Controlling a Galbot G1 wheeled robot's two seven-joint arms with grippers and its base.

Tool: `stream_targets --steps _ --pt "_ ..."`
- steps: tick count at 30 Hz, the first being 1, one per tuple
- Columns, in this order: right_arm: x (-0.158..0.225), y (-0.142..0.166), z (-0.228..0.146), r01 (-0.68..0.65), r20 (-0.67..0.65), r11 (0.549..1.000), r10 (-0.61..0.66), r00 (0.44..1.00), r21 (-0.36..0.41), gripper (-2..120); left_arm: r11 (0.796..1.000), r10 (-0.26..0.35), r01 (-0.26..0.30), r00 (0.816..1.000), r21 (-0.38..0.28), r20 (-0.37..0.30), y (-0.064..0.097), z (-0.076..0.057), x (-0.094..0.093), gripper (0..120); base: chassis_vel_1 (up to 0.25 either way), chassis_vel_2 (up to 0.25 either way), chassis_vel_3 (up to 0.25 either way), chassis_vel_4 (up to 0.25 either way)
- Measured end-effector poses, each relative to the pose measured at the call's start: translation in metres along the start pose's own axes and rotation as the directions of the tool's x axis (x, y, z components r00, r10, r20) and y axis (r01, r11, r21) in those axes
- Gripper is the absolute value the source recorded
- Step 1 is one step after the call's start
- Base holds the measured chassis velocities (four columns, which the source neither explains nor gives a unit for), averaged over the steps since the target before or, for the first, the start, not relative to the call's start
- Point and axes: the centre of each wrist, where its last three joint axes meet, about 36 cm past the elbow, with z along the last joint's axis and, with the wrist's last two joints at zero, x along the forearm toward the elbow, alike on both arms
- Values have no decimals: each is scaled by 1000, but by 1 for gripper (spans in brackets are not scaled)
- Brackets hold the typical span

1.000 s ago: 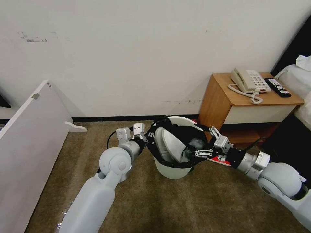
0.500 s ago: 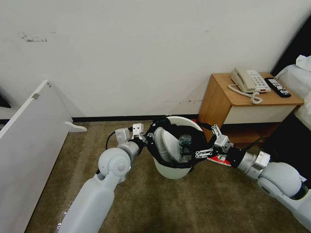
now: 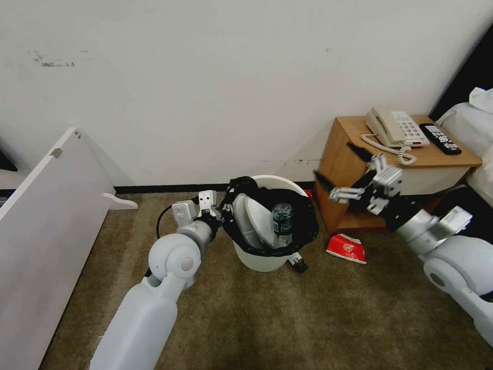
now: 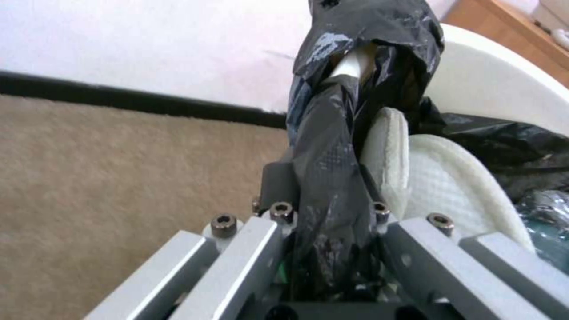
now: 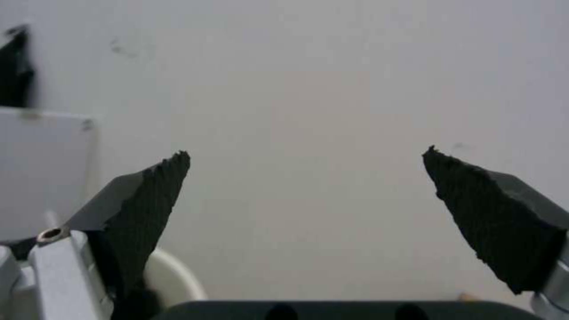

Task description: Pick up the trash bin, then pick up the garbage from the floor and place it into the trash bin.

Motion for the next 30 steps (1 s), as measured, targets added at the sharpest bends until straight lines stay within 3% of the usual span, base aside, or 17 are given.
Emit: stream_targets --steps 7,12,16,30 --pt "-5 -3 -16 -110 27 993 111 993 -35 100 999 -39 41 998 -25 53 8 -8 16 4 0 0 0 0" --pt "-8 1 -20 -283 -51 957 280 959 -63 100 997 -64 67 993 -28 96 15 -16 34 4 0 0 0 0" --pt "-8 4 -19 -345 -88 937 340 936 -56 100 997 -73 76 991 -27 109 17 -18 39 4 0 0 0 0" --pt "-5 5 -9 -366 -81 930 363 928 -23 100 997 -67 70 990 -22 123 15 -21 44 4 0 0 0 0"
